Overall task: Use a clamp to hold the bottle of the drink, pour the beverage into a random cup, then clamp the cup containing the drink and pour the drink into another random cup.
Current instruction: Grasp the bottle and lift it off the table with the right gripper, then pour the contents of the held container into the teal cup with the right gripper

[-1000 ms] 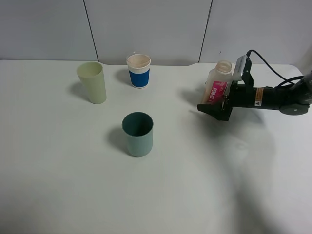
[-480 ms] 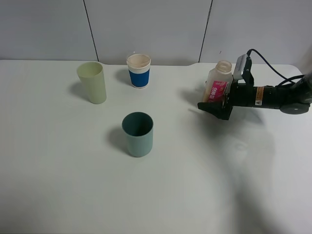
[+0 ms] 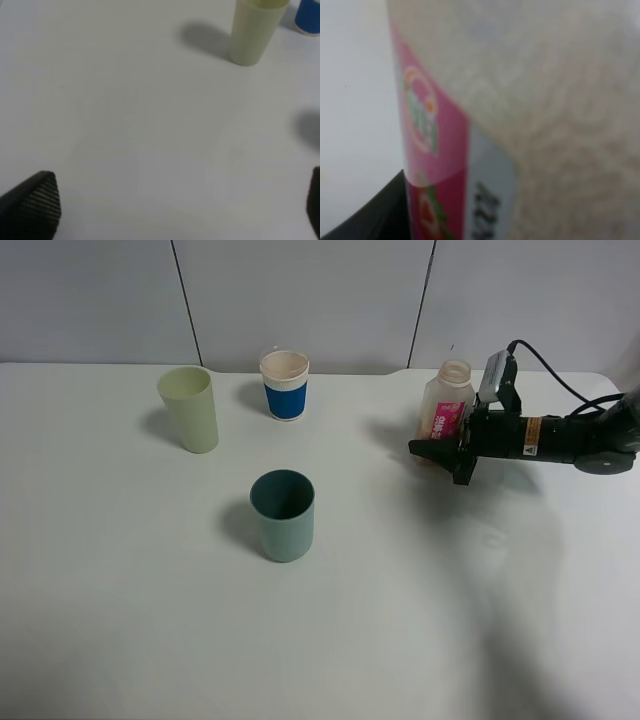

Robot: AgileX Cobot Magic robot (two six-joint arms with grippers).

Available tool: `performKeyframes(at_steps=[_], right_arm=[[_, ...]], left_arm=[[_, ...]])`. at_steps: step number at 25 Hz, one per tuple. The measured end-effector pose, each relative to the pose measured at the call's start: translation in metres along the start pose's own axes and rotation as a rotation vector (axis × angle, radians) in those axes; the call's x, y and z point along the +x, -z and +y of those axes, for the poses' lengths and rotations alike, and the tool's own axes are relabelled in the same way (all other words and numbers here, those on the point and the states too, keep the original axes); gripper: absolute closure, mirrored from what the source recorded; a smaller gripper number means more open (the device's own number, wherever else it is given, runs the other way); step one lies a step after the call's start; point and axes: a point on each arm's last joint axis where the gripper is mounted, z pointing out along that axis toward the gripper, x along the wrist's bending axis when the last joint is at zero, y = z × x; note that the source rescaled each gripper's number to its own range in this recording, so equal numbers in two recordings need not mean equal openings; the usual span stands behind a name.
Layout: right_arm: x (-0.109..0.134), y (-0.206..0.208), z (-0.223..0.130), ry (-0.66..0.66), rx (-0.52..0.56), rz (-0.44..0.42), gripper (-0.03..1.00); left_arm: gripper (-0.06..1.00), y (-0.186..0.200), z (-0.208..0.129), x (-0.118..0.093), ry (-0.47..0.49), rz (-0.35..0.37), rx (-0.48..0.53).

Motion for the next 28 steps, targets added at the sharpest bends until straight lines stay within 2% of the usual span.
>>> performKeyframes(at_steps=[12,18,19,20,21,22,28], right_arm=[[-0.004,0.000,0.001,-0.027,-0.001,-0.045,0.60],[-0.015,0.007,0.028,-0.112,-0.022,-0.078,0.61],[-0.016,0.007,0.031,-0.120,-0.030,-0.079,0.69],[-0.016,0.008,0.034,-0.126,-0.030,-0.081,0.94],[-0.017,0.009,0.036,-0.128,-0.030,-0.082,0.97],[-0.018,0.009,0.037,-0.131,-0.036,-0.089,0.93],[-0.021,0.007,0.043,-0.147,-0.054,-0.123,0.93]], left_arm=[[-0.06,0.000,0.000,0.000,0.000,0.000,0.000],[-0.06,0.000,0.000,0.000,0.000,0.000,0.000],[-0.06,0.000,0.000,0.000,0.000,0.000,0.000],[-0.06,0.000,0.000,0.000,0.000,0.000,0.000],[-0.06,0.000,0.000,0.000,0.000,0.000,0.000],[-0.06,0.000,0.000,0.000,0.000,0.000,0.000],[-0.06,0.000,0.000,0.000,0.000,0.000,0.000]])
